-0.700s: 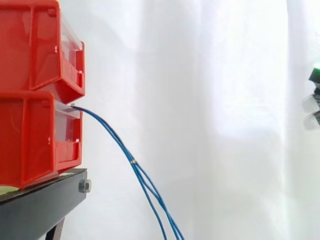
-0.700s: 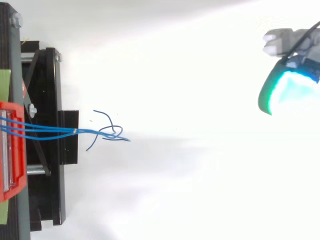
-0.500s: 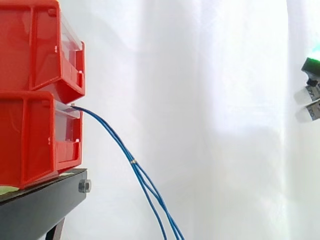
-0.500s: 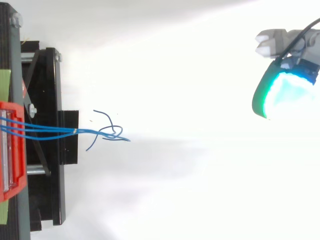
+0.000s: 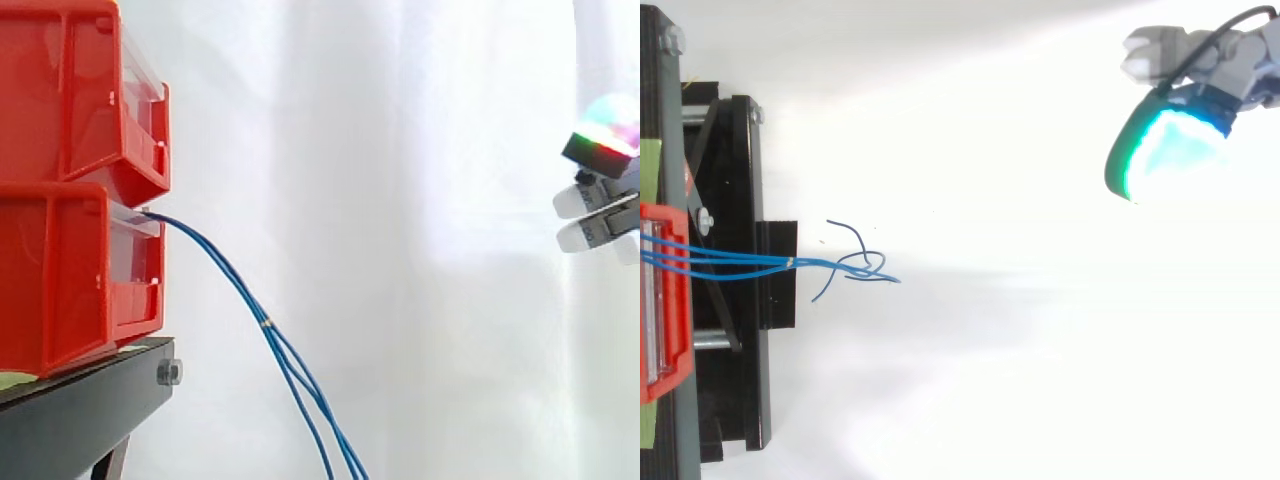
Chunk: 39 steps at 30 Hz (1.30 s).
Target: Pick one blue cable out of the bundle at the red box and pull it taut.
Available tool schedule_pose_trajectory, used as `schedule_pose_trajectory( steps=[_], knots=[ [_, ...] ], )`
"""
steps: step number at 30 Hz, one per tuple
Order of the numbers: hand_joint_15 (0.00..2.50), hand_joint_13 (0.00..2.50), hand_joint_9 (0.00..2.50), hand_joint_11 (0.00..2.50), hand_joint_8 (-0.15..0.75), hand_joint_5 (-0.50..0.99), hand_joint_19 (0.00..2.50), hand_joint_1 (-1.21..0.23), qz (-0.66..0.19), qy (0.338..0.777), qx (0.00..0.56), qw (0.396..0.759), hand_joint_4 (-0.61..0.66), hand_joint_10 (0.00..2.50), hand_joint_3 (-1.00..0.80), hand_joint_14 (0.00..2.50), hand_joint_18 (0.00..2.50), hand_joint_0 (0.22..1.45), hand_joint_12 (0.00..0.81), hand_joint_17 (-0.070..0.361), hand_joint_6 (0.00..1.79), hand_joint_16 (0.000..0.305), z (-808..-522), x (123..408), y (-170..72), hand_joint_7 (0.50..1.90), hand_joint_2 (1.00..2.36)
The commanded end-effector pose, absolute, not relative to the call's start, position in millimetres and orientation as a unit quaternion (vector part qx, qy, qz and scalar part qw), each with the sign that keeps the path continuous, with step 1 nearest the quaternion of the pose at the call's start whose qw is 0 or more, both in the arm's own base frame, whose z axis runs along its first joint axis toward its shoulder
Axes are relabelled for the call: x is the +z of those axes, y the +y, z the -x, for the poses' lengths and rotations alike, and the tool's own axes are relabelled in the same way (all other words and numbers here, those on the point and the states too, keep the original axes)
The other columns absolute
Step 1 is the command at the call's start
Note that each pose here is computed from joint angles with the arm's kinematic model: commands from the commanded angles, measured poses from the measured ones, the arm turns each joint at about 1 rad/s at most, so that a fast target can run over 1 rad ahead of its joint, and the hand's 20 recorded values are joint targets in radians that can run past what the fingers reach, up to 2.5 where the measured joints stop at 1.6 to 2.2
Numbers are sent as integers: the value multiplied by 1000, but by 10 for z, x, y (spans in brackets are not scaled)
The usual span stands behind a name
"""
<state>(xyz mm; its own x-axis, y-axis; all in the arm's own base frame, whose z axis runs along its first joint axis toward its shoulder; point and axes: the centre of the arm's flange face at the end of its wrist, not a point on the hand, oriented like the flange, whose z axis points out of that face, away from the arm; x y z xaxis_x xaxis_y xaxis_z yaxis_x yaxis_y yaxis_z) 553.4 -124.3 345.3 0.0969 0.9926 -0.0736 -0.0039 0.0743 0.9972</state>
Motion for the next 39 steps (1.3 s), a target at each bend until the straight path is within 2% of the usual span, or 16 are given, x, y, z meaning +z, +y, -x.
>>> schedule_pose_trajectory(
  steps=[1, 2, 5, 10, 15, 22, 29, 37, 39],
  knots=[
    [0, 0, 137, 0, 297, -182, 51, -661, -501, 482, 460, 552, 419, 0, -500, 0, 0, 500, 391, 161, 502, 71, -5595, 3412, -1253, 745, 1000],
    [0, 0, 89, 0, 289, -188, 97, -629, -491, 472, 467, 563, 413, 0, -500, 0, 0, 500, 385, 158, 502, 70, -5662, 3403, -1245, 764, 1000],
    [0, 0, 144, 0, 298, -177, 55, -662, -487, 472, 464, 569, 429, 0, -500, 0, 0, 499, 391, 161, 502, 71, -5699, 3350, -1248, 771, 1000],
    [0, 0, 143, 0, 296, -169, 55, -675, -498, 475, 426, 587, 433, 0, -500, 0, 0, 507, 388, 160, 502, 71, -5797, 3077, -1330, 816, 1000],
    [0, 0, 93, 0, 281, -173, 98, -682, -500, 449, 415, 614, 414, 0, -500, 0, 0, 536, 374, 152, 502, 68, -5863, 3055, -1364, 870, 1000],
    [0, 0, 86, 0, 274, -169, 104, -712, -492, 447, 368, 650, 411, 0, -497, 0, 0, 571, 368, 150, 502, 67, -5960, 2890, -1405, 898, 1000],
    [0, 0, 90, 0, 275, -168, 106, -715, -487, 434, 374, 659, 411, 0, -500, 0, 0, 573, 369, 149, 502, 66, -6237, 2654, -1382, 902, 1000],
    [0, 0, 93, 0, 277, -167, 113, -706, -489, 437, 373, 656, 421, 0, -500, 0, 0, 564, 371, 149, 502, 66, -6571, 2498, -1372, 901, 1000],
    [0, 0, 94, 0, 279, -166, 107, -706, -490, 441, 373, 653, 421, 0, -499, 0, 0, 564, 370, 149, 502, 66, -6667, 2384, -1372, 905, 1000]
  ],
)
